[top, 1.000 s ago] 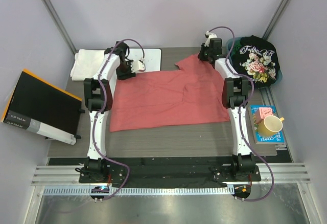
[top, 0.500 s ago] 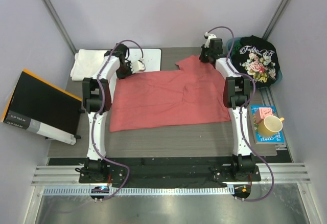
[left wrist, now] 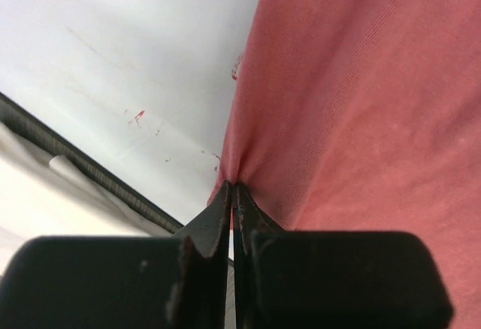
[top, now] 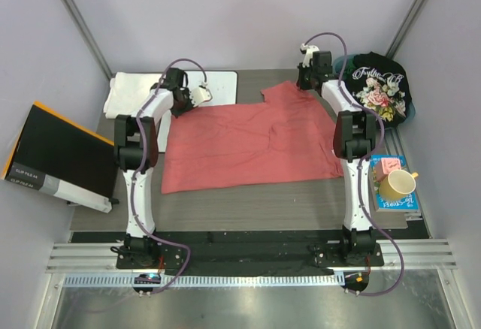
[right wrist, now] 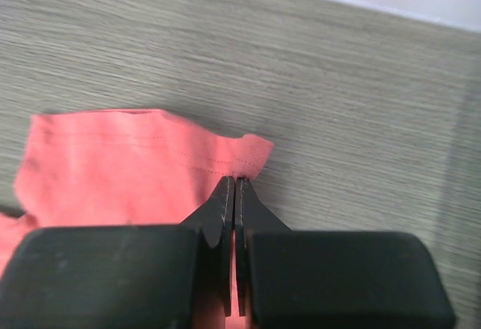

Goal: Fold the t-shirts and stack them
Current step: Grap the side of the flattened tshirt furthest away from the robot with both arms, then fold the other side of the tshirt into a rectangle

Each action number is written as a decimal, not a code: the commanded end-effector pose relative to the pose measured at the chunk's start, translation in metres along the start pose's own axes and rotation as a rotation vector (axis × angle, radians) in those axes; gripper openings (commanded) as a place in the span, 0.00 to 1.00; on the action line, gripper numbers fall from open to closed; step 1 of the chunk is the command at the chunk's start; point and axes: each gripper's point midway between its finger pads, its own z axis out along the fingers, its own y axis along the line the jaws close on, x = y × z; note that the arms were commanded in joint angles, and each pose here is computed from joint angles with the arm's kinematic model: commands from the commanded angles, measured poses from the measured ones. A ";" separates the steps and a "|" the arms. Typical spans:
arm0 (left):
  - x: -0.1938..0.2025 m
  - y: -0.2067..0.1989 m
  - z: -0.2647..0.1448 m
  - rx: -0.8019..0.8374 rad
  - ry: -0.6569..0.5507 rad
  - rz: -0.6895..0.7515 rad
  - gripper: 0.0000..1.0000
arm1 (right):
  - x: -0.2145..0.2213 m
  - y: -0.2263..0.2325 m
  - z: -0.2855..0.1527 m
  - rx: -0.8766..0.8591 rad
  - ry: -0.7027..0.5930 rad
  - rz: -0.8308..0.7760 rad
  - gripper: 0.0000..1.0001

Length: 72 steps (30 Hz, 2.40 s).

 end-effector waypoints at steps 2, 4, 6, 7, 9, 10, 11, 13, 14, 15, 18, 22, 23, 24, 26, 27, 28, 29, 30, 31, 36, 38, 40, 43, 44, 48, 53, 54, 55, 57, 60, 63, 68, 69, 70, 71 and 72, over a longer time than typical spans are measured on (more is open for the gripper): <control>-0.015 0.033 -0.044 -0.170 -0.080 -0.047 0.00 | -0.071 0.011 -0.053 -0.019 -0.136 -0.072 0.01; -0.018 0.035 -0.048 -0.199 -0.098 -0.054 0.00 | -0.072 0.012 -0.058 -0.025 -0.135 -0.081 0.01; -0.017 0.030 -0.051 -0.202 -0.101 -0.069 0.00 | -0.074 0.014 -0.061 -0.029 -0.137 -0.090 0.01; -0.018 0.032 -0.053 -0.216 -0.108 -0.072 0.00 | -0.074 0.014 -0.062 -0.030 -0.136 -0.096 0.01; -0.016 0.028 -0.058 -0.216 -0.108 -0.074 0.00 | -0.076 0.016 -0.066 -0.040 -0.135 -0.108 0.01; -0.013 0.023 -0.057 -0.211 -0.105 -0.073 0.00 | -0.077 0.015 -0.068 -0.040 -0.136 -0.112 0.01; -0.013 0.023 -0.060 -0.215 -0.106 -0.062 0.00 | -0.077 0.017 -0.071 -0.046 -0.130 -0.118 0.01; -0.012 0.020 -0.067 -0.220 -0.108 -0.054 0.00 | -0.078 0.019 -0.075 -0.057 -0.124 -0.130 0.01; -0.012 0.019 -0.068 -0.218 -0.113 -0.047 0.00 | -0.079 0.021 -0.081 -0.065 -0.119 -0.136 0.01; -0.014 0.019 -0.074 -0.223 -0.119 -0.034 0.00 | -0.075 0.023 -0.082 -0.073 -0.105 -0.144 0.01; -0.013 0.015 -0.082 -0.221 -0.125 -0.017 0.00 | -0.068 0.024 -0.097 -0.080 -0.077 -0.178 0.01; -0.016 0.012 -0.091 -0.220 -0.148 -0.016 0.00 | -0.063 0.014 -0.122 -0.057 -0.063 -0.204 0.01; -0.017 0.012 -0.093 -0.221 -0.156 -0.018 0.00 | -0.063 0.013 -0.128 -0.056 -0.061 -0.206 0.01; -0.018 0.008 -0.094 -0.207 -0.164 -0.019 0.00 | -0.063 0.012 -0.138 -0.060 -0.061 -0.214 0.01; -0.021 0.007 -0.100 -0.202 -0.178 -0.012 0.00 | -0.058 0.010 -0.150 -0.073 -0.042 -0.227 0.01; -0.021 0.003 -0.100 -0.183 -0.175 -0.010 0.00 | -0.056 0.010 -0.154 -0.086 -0.034 -0.249 0.01; -0.021 0.001 -0.102 -0.174 -0.175 -0.004 0.00 | -0.057 0.015 -0.163 -0.114 -0.037 -0.261 0.01; -0.021 -0.001 -0.103 -0.162 -0.174 0.011 0.00 | -0.048 0.017 -0.167 -0.136 0.002 -0.268 0.01; -0.018 -0.008 -0.104 -0.130 -0.162 0.020 0.00 | -0.046 0.017 -0.172 -0.159 0.012 -0.281 0.01; -0.017 -0.012 -0.104 -0.106 -0.159 0.029 0.00 | -0.042 0.021 -0.176 -0.196 0.025 -0.319 0.01; -0.013 -0.037 -0.111 0.001 -0.154 0.084 0.00 | -0.012 0.029 -0.198 -0.309 0.135 -0.356 0.01; -0.010 -0.043 -0.112 0.026 -0.147 0.096 0.00 | 0.001 0.033 -0.205 -0.352 0.186 -0.386 0.01; -0.009 -0.049 -0.114 0.052 -0.140 0.113 0.00 | 0.007 0.035 -0.208 -0.371 0.212 -0.398 0.01; -0.005 -0.053 -0.118 0.072 -0.131 0.132 0.00 | 0.018 0.023 -0.220 -0.381 0.250 -0.406 0.01; -0.004 -0.054 -0.119 0.076 -0.129 0.136 0.00 | 0.025 0.024 -0.224 -0.398 0.280 -0.406 0.01; -0.003 -0.062 -0.127 0.112 -0.126 0.159 0.00 | 0.038 0.029 -0.239 -0.468 0.339 -0.472 0.01; 0.003 -0.080 -0.135 0.194 -0.117 0.214 0.00 | 0.065 0.024 -0.257 -0.514 0.467 -0.526 0.01; 0.007 -0.086 -0.136 0.220 -0.108 0.220 0.00 | 0.068 0.023 -0.259 -0.518 0.477 -0.530 0.01; 0.008 -0.088 -0.136 0.228 -0.105 0.229 0.00 | 0.070 0.022 -0.261 -0.529 0.482 -0.551 0.01; 0.013 -0.093 -0.137 0.252 -0.088 0.246 0.00 | 0.076 0.023 -0.268 -0.551 0.512 -0.557 0.01; 0.016 -0.095 -0.137 0.260 -0.076 0.250 0.00 | 0.083 0.025 -0.276 -0.585 0.543 -0.572 0.01; 0.019 -0.099 -0.137 0.277 -0.067 0.259 0.00 | 0.090 0.026 -0.285 -0.622 0.581 -0.596 0.01; 0.026 -0.106 -0.137 0.311 -0.041 0.286 0.00 | 0.103 0.021 -0.297 -0.638 0.630 -0.650 0.01; 0.027 -0.108 -0.137 0.321 -0.037 0.291 0.00 | 0.106 0.020 -0.299 -0.643 0.641 -0.672 0.01; 0.029 -0.110 -0.137 0.329 -0.034 0.299 0.00 | 0.108 0.019 -0.299 -0.646 0.645 -0.677 0.01; 0.030 -0.111 -0.137 0.338 -0.030 0.305 0.00 | 0.109 0.019 -0.299 -0.648 0.648 -0.683 0.01; 0.031 -0.114 -0.139 0.354 -0.026 0.308 0.00 | 0.111 0.018 -0.299 -0.654 0.651 -0.694 0.01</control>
